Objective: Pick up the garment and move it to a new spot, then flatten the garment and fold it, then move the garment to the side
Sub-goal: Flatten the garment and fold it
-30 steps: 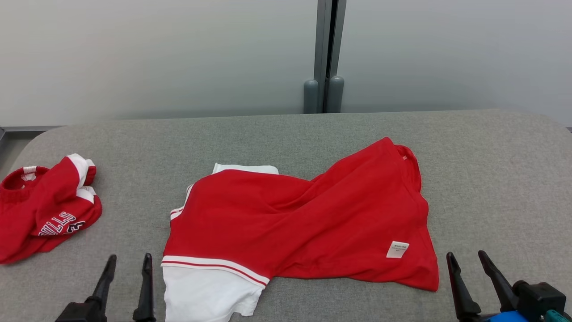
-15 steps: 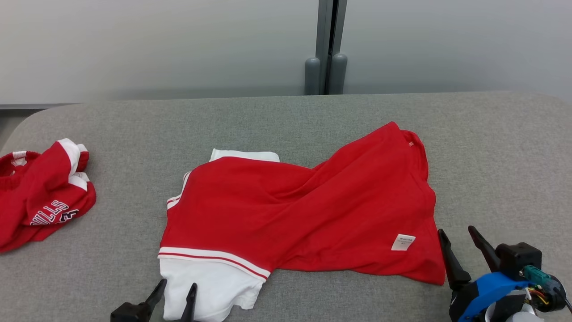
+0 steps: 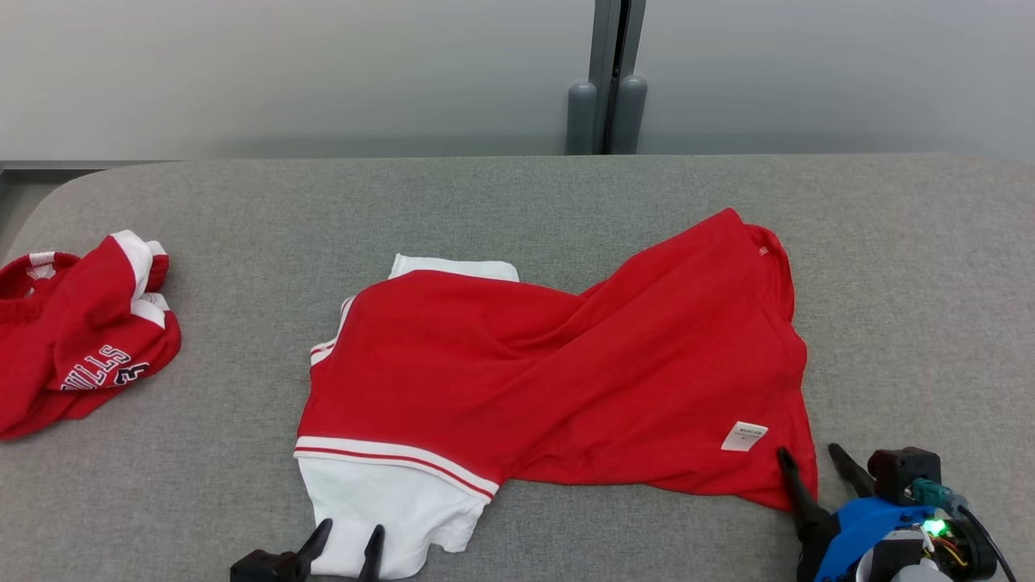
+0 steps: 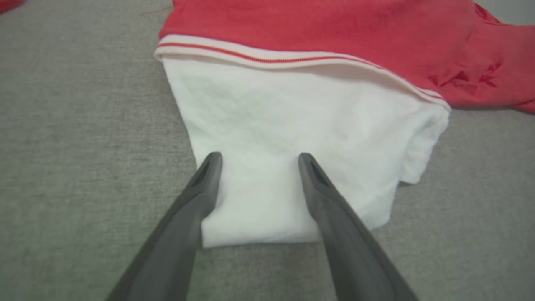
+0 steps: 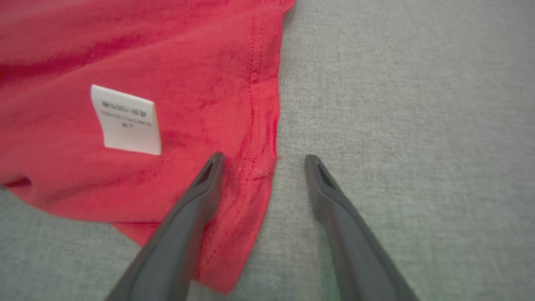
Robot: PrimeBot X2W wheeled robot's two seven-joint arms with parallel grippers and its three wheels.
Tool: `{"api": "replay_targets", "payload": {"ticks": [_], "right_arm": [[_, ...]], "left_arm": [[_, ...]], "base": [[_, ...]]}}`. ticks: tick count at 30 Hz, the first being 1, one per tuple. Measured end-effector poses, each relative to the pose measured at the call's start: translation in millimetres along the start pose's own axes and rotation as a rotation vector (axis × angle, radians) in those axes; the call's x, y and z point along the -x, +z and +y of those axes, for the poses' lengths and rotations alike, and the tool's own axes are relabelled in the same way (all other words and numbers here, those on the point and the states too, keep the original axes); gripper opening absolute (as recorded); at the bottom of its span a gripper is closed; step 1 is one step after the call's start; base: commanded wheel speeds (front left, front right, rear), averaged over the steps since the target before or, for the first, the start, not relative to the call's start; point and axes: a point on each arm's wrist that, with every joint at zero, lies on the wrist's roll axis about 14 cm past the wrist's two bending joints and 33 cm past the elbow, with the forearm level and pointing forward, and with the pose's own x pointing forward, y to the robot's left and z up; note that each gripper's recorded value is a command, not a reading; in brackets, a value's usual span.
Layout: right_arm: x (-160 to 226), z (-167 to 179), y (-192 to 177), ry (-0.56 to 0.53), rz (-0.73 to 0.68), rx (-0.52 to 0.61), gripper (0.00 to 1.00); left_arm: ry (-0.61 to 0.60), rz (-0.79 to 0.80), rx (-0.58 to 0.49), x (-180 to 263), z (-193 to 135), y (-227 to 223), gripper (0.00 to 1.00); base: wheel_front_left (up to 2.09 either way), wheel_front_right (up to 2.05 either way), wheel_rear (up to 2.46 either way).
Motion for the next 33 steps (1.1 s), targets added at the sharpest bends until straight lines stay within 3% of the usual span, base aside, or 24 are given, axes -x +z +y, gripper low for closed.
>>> {"api": "replay_targets", "payload": {"ticks": [2, 3, 4, 5, 14, 24, 33], "right_arm": [[-1.9, 3.0, -2.0, 0.006, 0.011, -0.009, 1.00], [-2.4, 4.8, -3.3, 0.009, 0.015, -0.016, 0.77], [-2.8, 6.3, -4.0, 0.013, 0.019, -0.018, 0.40], [-3.1, 7.9, -4.5, 0.017, 0.020, -0.019, 0.00], [-0.3, 13.6, 12.9, 0.038, -0.074, -0.057, 0.00], [7.1, 15.1, 96.2, 0.075, -0.344, -0.044, 0.00], [-9.9, 24.4, 164.5, 0.131, -0.486, -0.046, 0.00]], "left_arm": [[-0.004, 0.000, 0.016, -1.6, -2.0, -0.3, 0.94], [-0.005, 0.001, 0.020, -1.8, -2.4, -0.9, 0.48], [-0.006, 0.004, 0.025, -2.0, -2.7, -1.5, 0.35], [-0.009, 0.007, 0.024, -2.3, -3.3, -2.2, 0.00], [-0.035, -0.071, 0.030, -4.7, -10.7, 19.6, 0.00], [-0.052, -0.279, -0.049, -7.3, -11.0, 90.8, 0.00], [-0.113, -0.524, -0.177, -29.0, -17.0, 202.1, 0.00]], "base": [[0.00, 0.00, 0.00], [0.00, 0.00, 0.00], [0.00, 0.00, 0.00], [0.00, 0.00, 0.00], [0.00, 0.00, 0.00], [0.00, 0.00, 0.00], [0.00, 0.00, 0.00]]}}
